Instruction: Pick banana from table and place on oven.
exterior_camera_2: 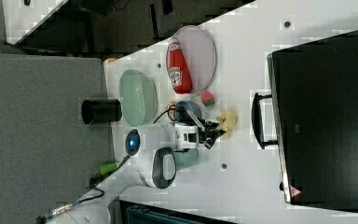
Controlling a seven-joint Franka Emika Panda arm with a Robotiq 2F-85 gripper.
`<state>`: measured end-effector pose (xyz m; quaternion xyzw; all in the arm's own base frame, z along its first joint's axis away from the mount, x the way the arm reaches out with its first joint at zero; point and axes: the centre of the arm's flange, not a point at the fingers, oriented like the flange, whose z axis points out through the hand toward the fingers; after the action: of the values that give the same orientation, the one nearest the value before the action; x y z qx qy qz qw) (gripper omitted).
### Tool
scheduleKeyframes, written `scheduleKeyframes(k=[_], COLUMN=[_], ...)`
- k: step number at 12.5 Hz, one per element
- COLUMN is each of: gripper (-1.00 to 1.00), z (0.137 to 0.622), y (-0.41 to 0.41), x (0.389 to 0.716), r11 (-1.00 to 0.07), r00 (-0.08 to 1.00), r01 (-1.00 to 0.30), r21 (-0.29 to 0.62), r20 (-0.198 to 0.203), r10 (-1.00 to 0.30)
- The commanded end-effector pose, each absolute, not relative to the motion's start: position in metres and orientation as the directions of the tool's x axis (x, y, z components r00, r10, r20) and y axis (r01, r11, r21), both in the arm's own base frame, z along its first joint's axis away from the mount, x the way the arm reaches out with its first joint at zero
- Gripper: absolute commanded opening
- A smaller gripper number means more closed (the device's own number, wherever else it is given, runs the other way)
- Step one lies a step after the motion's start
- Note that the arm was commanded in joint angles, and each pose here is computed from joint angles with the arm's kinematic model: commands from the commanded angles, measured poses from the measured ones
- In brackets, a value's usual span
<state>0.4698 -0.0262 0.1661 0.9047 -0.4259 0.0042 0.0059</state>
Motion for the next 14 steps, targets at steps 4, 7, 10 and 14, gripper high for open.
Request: scheduleKeyframes(k=[4,7,10,14], gripper=[-0.58,-0.58,-0.58,-0.58], z=[0.372,0.475,0.559,0.583], y=[-0.015,-0.015,-0.021,-0.076], x=[0.507,0.498,0.491,0.507], r11=[-0.618,-0.614,-0.603,-0.583], r00=[0.614,0.613,0.603,0.583], r01=[-0.784,-0.789,-0.797,-0.812], r21=[-0.065,-0.008,0.027,0.007], r20=[0.070,0.026,-0.003,0.000], r10=[-0.786,-0.789,-0.798,-0.812])
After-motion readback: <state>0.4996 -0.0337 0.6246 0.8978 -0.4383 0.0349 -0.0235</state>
